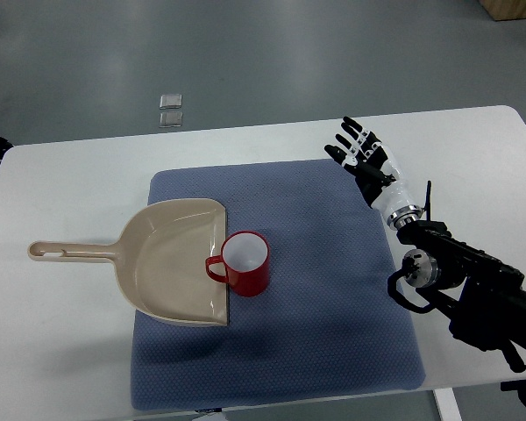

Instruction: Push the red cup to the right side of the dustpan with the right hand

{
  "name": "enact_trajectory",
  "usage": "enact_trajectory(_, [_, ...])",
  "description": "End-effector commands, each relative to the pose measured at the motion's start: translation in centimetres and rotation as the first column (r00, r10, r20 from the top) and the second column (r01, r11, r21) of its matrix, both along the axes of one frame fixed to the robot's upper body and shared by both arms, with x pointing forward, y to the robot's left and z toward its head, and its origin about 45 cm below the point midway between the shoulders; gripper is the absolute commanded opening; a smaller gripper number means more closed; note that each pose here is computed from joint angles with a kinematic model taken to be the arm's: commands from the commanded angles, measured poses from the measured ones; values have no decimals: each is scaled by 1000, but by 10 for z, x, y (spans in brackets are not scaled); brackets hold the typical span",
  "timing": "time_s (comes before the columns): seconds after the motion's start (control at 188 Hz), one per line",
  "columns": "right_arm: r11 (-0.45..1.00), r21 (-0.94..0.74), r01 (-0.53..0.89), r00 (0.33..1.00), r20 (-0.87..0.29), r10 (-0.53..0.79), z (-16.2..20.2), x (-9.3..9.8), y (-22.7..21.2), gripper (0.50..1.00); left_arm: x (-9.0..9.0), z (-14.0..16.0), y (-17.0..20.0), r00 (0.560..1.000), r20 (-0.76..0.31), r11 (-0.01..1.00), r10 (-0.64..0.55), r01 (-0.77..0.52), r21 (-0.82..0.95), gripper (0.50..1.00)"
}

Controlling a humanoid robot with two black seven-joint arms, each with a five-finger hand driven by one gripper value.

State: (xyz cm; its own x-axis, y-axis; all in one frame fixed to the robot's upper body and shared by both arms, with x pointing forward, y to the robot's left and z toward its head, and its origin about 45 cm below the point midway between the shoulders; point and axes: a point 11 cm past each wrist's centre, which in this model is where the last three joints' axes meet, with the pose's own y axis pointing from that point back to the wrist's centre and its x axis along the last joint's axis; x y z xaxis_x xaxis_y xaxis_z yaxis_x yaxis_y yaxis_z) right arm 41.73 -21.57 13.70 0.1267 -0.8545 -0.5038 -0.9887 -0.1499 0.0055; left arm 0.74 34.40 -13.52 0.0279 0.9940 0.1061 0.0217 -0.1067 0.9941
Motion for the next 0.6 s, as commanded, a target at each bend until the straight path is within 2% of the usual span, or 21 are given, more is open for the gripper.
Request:
enact_trajectory(0.0, [995,78,55,998,-24,-54,1,3,-6,924,0,0,0,1000,0,1000,0,0,0,1000])
enact_trajectory(0.143, [983,153,106,993,-59,-98,-1,4,-10,926,0,0,0,1000,0,1000,0,0,0,1000])
enact_trajectory(0.595, [983,159,88,995,-54,-80,1,3,-2,926,0,0,0,1000,0,1000,0,0,0,1000])
